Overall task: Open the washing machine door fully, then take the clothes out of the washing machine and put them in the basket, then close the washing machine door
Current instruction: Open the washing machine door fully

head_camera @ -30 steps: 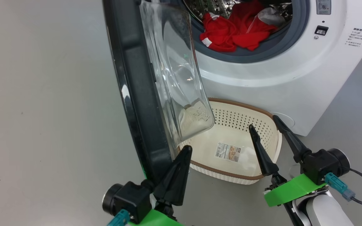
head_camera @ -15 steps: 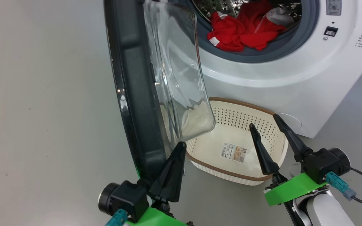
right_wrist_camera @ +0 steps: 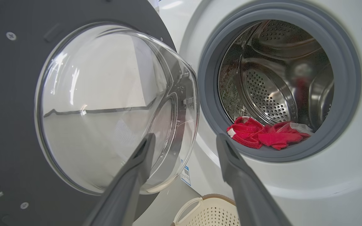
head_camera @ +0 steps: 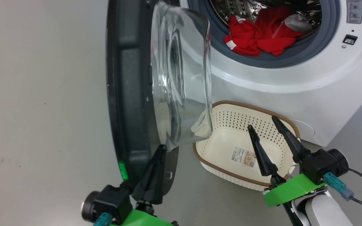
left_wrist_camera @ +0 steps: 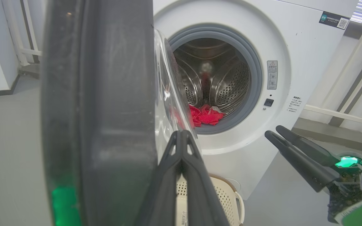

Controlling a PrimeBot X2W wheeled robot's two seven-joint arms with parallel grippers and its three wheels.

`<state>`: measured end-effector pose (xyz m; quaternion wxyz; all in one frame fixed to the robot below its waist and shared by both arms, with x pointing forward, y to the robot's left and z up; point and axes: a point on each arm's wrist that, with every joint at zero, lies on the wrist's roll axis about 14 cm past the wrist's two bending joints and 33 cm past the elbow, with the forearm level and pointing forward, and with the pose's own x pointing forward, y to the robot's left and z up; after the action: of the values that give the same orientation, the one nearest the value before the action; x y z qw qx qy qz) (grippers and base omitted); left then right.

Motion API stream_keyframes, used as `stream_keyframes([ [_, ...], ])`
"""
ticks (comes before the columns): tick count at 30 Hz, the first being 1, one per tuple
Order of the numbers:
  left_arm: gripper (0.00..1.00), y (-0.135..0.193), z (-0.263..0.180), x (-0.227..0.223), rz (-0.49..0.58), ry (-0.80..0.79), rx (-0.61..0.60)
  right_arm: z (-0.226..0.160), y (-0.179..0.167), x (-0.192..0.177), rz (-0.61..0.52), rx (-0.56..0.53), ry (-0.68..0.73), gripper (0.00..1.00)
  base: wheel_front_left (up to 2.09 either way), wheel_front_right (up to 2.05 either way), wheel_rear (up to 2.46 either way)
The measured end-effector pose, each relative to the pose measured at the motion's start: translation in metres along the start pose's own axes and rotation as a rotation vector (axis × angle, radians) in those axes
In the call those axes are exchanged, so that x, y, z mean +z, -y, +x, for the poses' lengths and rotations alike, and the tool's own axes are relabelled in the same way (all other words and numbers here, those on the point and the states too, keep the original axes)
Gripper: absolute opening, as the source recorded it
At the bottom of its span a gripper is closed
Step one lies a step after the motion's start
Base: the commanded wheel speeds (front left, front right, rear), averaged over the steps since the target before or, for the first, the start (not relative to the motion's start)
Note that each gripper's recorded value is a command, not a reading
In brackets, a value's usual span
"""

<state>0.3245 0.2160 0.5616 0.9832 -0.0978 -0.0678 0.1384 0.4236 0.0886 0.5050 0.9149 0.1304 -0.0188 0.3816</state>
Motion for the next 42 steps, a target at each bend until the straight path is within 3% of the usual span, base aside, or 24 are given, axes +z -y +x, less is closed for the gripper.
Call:
stream_keyframes([
  [42, 0.0, -0.133, -0.019, 0.008, 0.197, 0.047, 0.442, 0.002, -0.002, -0.02, 0.008, 0.02, -0.062, 1.0, 0.0, 0.0, 0.0],
])
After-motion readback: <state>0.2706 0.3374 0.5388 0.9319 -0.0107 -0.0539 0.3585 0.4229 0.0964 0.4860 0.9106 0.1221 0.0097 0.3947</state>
